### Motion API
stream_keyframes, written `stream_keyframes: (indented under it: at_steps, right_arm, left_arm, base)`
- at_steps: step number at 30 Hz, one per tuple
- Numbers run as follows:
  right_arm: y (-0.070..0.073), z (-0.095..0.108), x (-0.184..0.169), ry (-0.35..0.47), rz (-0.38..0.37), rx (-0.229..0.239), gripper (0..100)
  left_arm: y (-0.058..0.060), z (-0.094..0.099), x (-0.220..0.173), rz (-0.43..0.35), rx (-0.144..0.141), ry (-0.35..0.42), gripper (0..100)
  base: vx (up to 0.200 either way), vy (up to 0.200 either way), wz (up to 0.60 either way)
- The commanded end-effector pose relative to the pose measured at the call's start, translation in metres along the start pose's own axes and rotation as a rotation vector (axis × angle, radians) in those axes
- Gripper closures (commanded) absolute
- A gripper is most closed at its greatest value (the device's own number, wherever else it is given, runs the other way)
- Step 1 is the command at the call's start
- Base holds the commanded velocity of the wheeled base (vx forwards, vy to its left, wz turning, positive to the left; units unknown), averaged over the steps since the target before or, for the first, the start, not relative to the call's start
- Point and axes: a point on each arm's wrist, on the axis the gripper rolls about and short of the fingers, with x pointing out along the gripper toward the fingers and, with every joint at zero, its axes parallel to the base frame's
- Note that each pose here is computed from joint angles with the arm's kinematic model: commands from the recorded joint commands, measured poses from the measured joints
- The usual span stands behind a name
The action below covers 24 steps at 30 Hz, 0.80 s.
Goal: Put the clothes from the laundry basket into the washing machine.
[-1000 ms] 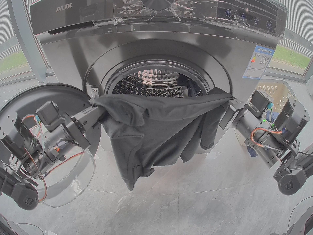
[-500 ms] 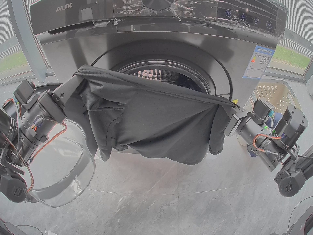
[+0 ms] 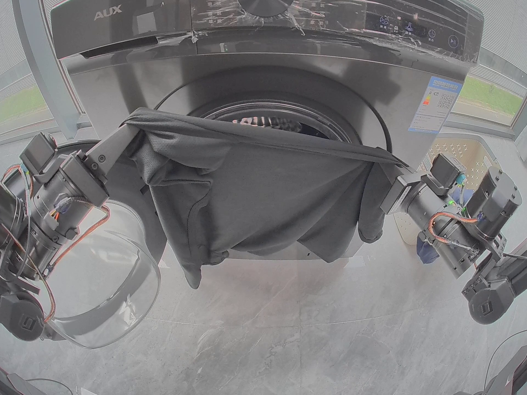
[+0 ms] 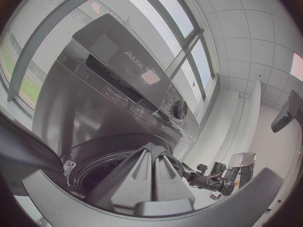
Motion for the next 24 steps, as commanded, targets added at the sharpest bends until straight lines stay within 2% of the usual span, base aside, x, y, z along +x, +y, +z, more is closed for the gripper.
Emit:
stream_keyframes:
  at_steps: [1, 10, 14, 17, 21, 22, 24]
  right_arm:
    - [0.002, 0.002, -0.001, -0.005, 0.004, 0.005, 100]
    - [0.0, 0.006, 0.0, -0.021, 0.002, 0.002, 100]
    - [0.005, -0.004, -0.004, 0.021, 0.021, 0.01, 100]
    - [0.008, -0.014, -0.012, 0.069, 0.04, 0.01, 100]
    - [0.014, -0.019, -0.019, 0.099, 0.064, 0.017, 100]
    - [0.017, -0.021, -0.02, 0.108, 0.074, 0.019, 0]
    - [0.022, -0.025, -0.023, 0.129, 0.091, 0.028, 0]
  left_arm:
    - [-0.001, 0.001, 0.0, -0.004, 0.001, -0.005, 100]
    - [-0.002, 0.0, -0.003, -0.005, 0.005, 0.002, 100]
    - [-0.004, -0.01, -0.008, -0.006, -0.016, 0.045, 100]
    - [-0.009, -0.026, -0.015, -0.03, -0.051, 0.119, 100]
    - [-0.02, -0.037, -0.019, -0.093, -0.061, 0.177, 100]
    - [-0.024, -0.04, -0.018, -0.11, -0.064, 0.187, 100]
    - [-0.03, -0.048, -0.015, -0.139, -0.077, 0.216, 100]
  base:
    - [0.0, 0.0, 0.0]
    - [0.0, 0.0, 0.0]
    - [0.0, 0.0, 0.0]
    - [0.0, 0.0, 0.0]
    - [0.0, 0.0, 0.0]
    - [0.0, 0.0, 0.0]
    - [0.0, 0.0, 0.0]
